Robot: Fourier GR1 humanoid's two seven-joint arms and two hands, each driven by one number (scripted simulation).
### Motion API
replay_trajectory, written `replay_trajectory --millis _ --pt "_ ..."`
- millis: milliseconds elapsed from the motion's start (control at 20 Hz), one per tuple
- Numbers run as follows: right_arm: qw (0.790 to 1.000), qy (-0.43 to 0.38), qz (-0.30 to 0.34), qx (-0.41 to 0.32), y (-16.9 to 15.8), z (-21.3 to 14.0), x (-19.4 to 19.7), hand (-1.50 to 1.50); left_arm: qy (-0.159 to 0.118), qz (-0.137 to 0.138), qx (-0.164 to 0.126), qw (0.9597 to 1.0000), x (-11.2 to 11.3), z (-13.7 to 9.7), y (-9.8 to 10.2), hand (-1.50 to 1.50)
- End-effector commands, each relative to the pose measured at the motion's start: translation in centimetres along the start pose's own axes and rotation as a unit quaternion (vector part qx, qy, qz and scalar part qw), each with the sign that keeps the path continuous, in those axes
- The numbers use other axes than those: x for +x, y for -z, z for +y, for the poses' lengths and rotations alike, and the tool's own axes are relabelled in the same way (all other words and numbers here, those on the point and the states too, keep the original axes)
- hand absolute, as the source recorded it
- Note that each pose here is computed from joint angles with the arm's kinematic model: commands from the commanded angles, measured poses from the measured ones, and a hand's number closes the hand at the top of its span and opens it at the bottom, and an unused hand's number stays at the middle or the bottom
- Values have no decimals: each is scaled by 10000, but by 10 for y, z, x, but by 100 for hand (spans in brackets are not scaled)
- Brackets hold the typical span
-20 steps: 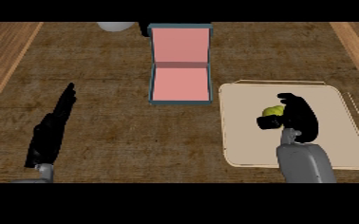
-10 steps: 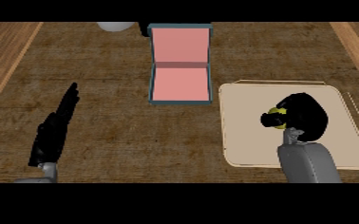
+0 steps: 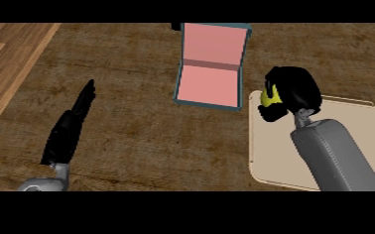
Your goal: Pick the pear from the tray and place it in the cardboard box
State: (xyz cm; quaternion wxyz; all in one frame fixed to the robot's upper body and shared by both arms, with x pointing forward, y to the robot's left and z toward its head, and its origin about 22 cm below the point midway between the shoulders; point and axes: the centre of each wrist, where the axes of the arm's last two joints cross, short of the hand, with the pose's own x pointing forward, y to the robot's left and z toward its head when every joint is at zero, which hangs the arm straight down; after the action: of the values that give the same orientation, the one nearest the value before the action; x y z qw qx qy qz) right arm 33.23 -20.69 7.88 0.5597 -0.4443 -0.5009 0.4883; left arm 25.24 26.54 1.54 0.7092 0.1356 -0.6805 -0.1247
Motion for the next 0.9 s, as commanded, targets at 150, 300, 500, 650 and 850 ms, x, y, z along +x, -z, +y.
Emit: replay_trajectory --millis 150,300,500,650,850 --pt "9717 -390 -2330 -76 26 -57 -44 150 61 -50 26 10000 4 3 6 0" --pt "9551 61 -2959 -139 42 -82 -60 150 -25 -81 -36 10000 10 -5 8 0" --pt "9002 1410 -4106 -359 52 -103 -72 150 -34 40 117 9999 5 0 6 0" --pt "8576 2030 -4720 -247 66 -123 -76 150 -24 53 12 10000 9 -6 10 0" --pt "8191 2486 -5169 -10 84 -143 -79 150 10 114 51 9999 0 -8 7 0"
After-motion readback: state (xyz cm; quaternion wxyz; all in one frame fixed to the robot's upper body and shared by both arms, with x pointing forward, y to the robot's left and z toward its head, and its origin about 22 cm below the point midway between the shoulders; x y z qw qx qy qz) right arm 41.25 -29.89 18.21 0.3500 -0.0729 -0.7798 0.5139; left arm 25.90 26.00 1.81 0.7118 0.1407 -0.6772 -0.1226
